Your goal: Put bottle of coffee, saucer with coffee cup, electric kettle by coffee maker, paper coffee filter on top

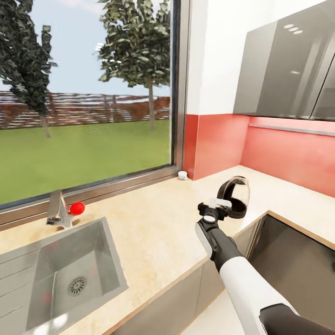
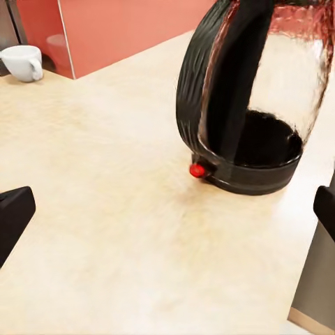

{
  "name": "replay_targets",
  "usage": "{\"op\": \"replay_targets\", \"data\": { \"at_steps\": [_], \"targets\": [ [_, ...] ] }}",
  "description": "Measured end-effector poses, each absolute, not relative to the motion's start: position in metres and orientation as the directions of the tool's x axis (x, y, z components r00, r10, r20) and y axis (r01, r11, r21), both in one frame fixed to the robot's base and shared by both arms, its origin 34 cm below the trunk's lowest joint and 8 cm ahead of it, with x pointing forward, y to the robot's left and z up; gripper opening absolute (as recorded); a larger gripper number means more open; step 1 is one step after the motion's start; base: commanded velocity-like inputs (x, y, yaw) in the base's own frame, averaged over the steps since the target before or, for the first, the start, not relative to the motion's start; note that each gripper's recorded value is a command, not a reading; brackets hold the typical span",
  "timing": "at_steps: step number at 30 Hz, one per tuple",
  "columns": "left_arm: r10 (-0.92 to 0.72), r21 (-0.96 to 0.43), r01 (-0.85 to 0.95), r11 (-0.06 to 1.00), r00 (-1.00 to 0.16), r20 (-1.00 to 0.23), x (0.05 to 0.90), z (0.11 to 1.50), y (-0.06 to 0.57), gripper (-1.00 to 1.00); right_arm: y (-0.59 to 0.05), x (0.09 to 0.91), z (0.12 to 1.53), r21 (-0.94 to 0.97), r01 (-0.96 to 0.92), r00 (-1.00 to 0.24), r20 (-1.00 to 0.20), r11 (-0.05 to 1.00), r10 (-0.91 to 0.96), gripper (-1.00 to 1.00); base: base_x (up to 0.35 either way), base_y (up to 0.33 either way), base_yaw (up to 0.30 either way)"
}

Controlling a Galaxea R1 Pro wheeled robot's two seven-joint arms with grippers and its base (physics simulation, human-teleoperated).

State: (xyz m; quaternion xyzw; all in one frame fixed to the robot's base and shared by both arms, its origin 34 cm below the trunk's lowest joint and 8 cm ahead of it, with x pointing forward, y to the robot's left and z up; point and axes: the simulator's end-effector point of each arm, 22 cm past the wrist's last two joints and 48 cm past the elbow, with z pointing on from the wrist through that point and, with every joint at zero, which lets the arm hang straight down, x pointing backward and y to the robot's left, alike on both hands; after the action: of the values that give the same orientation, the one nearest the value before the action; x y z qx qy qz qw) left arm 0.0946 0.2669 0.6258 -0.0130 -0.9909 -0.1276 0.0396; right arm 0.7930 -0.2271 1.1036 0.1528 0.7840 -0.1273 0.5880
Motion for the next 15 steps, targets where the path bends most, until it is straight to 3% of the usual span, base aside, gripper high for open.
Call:
{"op": "replay_targets", "data": {
  "at_steps": [15],
  "targets": [
    [0.015,0.246,0.035,0.969,-0.997,0.082,0.0946,0.6256,0.2622,1.0,-0.2273,0.7935,1.104,-0.019,0.39,-0.26,-0.962,0.921,0.09,1.0,0.019,0.0,0.0]
  ]
}}
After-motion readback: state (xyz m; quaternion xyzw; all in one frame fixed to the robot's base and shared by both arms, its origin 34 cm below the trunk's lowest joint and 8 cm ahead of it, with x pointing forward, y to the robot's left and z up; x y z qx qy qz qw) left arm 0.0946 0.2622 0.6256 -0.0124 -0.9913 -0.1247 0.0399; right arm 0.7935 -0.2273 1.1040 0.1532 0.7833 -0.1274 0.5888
